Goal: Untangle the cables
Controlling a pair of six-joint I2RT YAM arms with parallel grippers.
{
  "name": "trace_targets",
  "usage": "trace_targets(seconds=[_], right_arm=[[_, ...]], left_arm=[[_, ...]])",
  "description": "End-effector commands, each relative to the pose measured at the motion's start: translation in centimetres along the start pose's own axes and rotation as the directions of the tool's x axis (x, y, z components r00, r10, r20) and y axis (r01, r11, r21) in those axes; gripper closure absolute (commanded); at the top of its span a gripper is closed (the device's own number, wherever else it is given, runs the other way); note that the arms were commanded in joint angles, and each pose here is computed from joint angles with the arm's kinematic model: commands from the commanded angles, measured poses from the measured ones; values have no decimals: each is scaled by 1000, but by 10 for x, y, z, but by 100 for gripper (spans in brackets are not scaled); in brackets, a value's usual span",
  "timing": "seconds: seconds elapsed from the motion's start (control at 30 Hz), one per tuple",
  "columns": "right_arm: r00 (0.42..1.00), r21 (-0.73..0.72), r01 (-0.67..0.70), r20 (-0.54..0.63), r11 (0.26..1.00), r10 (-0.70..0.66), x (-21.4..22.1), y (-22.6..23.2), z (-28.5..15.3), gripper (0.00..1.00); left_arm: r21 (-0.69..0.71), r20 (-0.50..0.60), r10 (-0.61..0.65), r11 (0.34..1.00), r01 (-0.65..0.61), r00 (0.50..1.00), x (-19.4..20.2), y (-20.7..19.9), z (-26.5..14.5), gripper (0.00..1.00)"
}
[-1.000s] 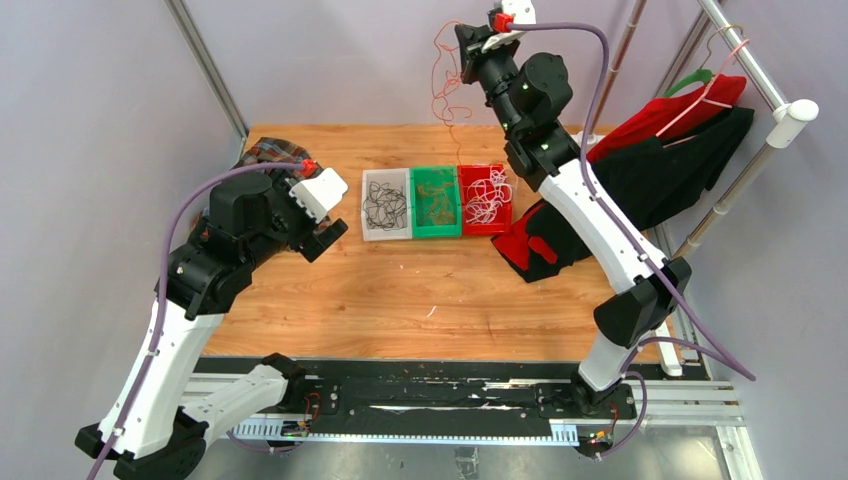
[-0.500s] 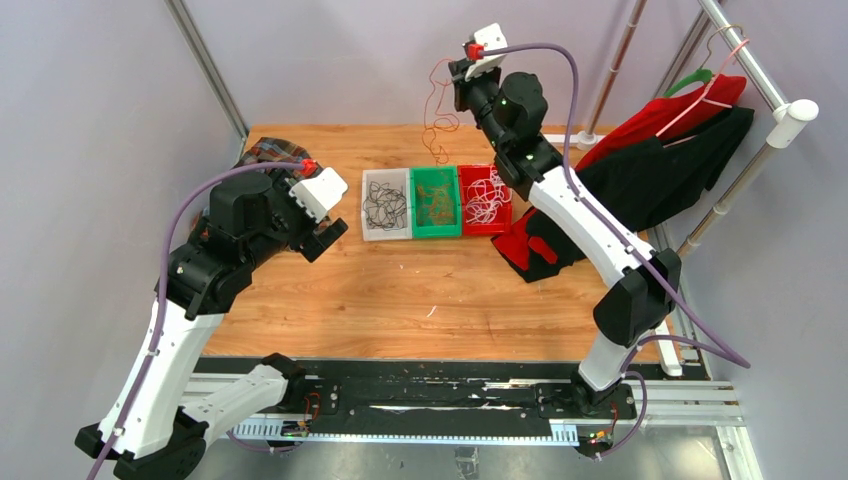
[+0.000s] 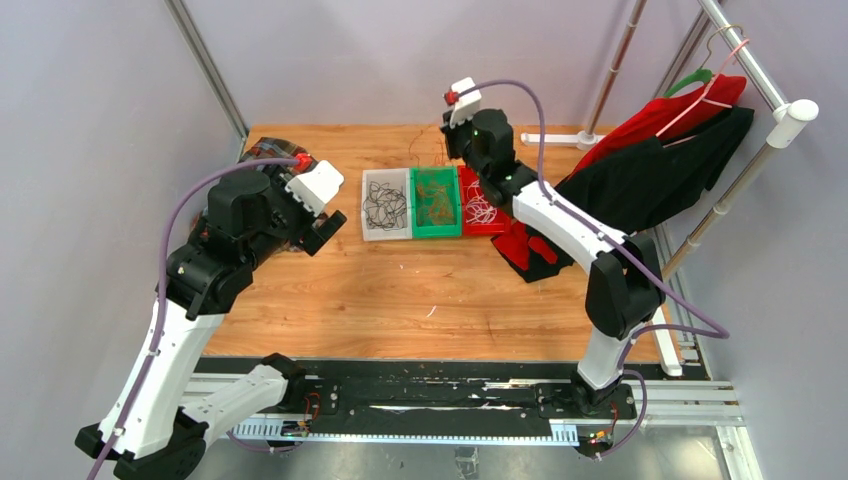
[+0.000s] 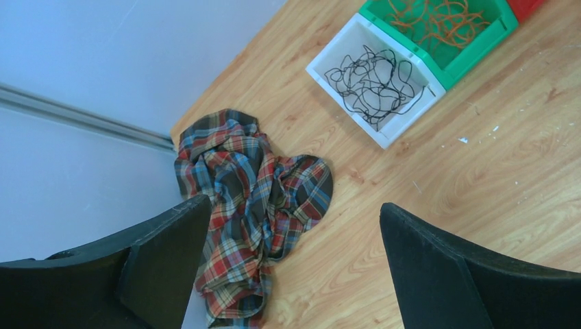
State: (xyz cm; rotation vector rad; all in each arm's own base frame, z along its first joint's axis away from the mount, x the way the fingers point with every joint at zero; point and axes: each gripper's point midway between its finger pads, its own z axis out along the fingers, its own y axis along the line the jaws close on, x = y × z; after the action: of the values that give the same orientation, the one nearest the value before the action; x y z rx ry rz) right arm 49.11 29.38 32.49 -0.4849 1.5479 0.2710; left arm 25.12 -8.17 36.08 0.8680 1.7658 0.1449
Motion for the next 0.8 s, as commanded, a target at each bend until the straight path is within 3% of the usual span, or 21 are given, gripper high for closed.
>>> trace_targets(seconds=[0.0, 0.17, 0.33, 0.47, 0.77], right_arm=[[997, 19, -35, -65, 999, 36, 44, 4, -5, 99], [988, 13, -21, -150, 1000, 22, 88, 15, -10, 99], [989, 29, -47, -140, 998, 50, 100, 17, -26, 99], [993, 85, -91, -72, 992, 97, 82, 5, -40, 100], [977, 113, -190, 124, 975, 176, -2, -20, -68, 99]], left_arm=[[-66, 9, -31, 997, 32, 999, 2, 9, 2, 2], [-70, 7, -19, 997, 20, 1000, 3, 9, 4, 2], [-67, 14, -7, 998, 8, 1000, 3, 8, 4, 2], [-45, 13, -2, 999, 2, 1000, 4, 4, 6, 2], [-46, 19, 9, 999, -8, 1000, 2, 5, 3, 2]])
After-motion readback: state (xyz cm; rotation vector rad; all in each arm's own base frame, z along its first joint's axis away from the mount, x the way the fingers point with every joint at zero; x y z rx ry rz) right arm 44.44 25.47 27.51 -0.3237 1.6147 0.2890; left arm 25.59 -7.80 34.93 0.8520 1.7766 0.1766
